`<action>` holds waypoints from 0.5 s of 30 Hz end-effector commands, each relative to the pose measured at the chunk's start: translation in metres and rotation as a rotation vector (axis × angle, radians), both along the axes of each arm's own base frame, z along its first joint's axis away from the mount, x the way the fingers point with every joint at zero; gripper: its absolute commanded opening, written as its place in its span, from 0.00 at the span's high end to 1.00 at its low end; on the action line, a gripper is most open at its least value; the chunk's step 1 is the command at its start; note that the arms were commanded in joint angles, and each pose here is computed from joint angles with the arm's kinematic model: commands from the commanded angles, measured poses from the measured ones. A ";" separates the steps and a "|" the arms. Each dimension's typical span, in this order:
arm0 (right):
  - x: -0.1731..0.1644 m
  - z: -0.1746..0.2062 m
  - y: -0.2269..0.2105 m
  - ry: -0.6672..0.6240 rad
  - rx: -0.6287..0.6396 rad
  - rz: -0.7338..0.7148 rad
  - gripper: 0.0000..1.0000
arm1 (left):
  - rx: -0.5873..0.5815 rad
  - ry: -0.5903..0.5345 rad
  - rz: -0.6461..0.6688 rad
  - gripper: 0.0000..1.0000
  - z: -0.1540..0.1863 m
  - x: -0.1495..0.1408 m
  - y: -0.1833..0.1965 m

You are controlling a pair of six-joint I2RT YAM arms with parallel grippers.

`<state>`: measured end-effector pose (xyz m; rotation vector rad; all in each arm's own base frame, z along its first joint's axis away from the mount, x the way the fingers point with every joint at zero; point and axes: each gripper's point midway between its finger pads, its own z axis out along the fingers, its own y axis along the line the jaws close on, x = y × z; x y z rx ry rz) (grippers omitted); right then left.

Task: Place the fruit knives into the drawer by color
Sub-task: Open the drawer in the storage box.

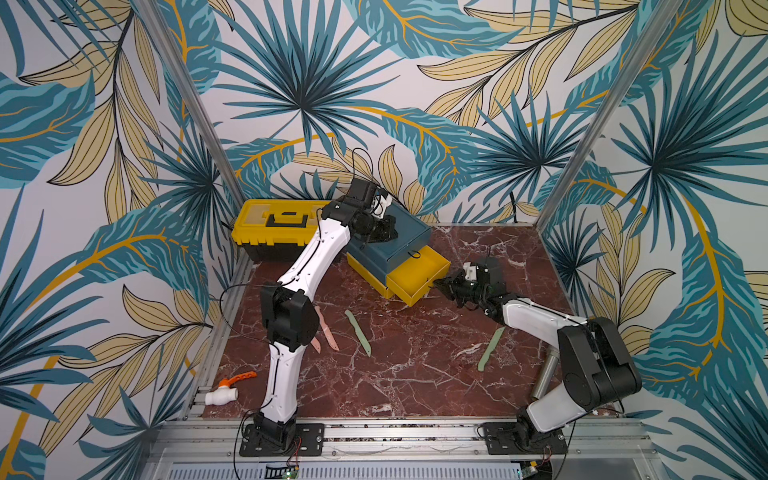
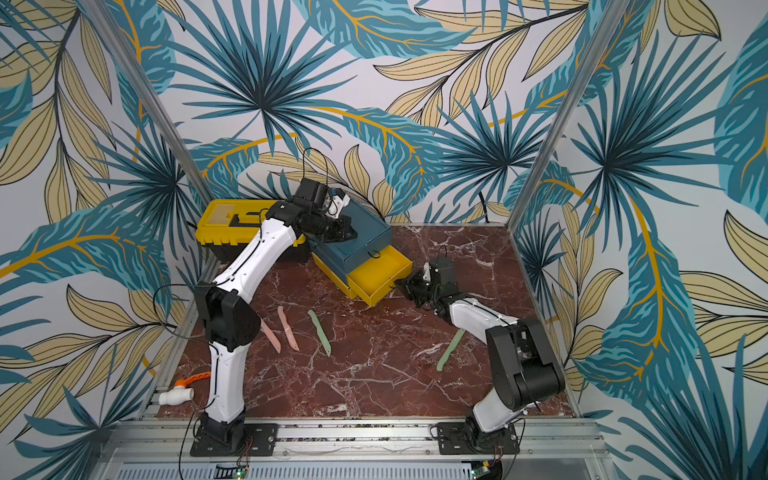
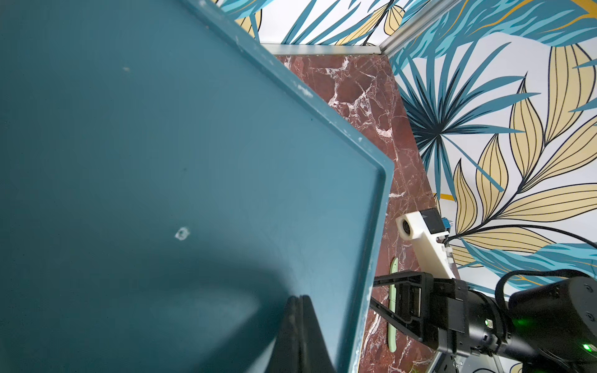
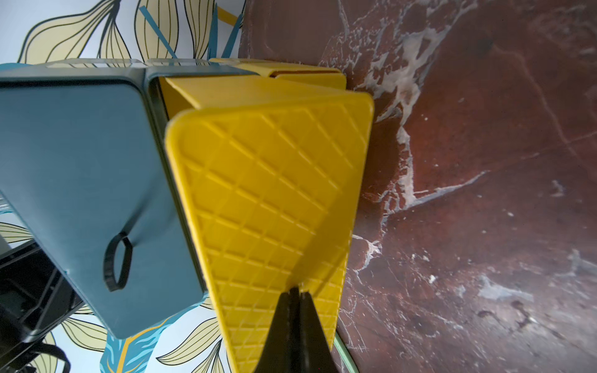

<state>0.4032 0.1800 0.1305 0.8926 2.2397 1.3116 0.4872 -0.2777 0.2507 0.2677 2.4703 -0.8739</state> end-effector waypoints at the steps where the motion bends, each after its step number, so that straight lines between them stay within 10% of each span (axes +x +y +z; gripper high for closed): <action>1: -0.011 -0.008 -0.012 0.026 -0.058 -0.009 0.99 | 0.111 0.174 0.020 1.00 -0.050 -0.020 0.022; 4: -0.014 -0.008 -0.017 0.034 -0.074 -0.020 0.91 | 0.103 0.177 0.017 1.00 -0.049 -0.020 0.021; 9: -0.024 0.000 -0.032 0.055 -0.128 -0.051 0.36 | 0.089 0.171 0.020 1.00 -0.043 -0.021 0.020; 15: -0.062 0.006 -0.057 0.149 -0.256 -0.039 0.28 | 0.078 0.137 0.025 0.83 -0.019 -0.024 0.020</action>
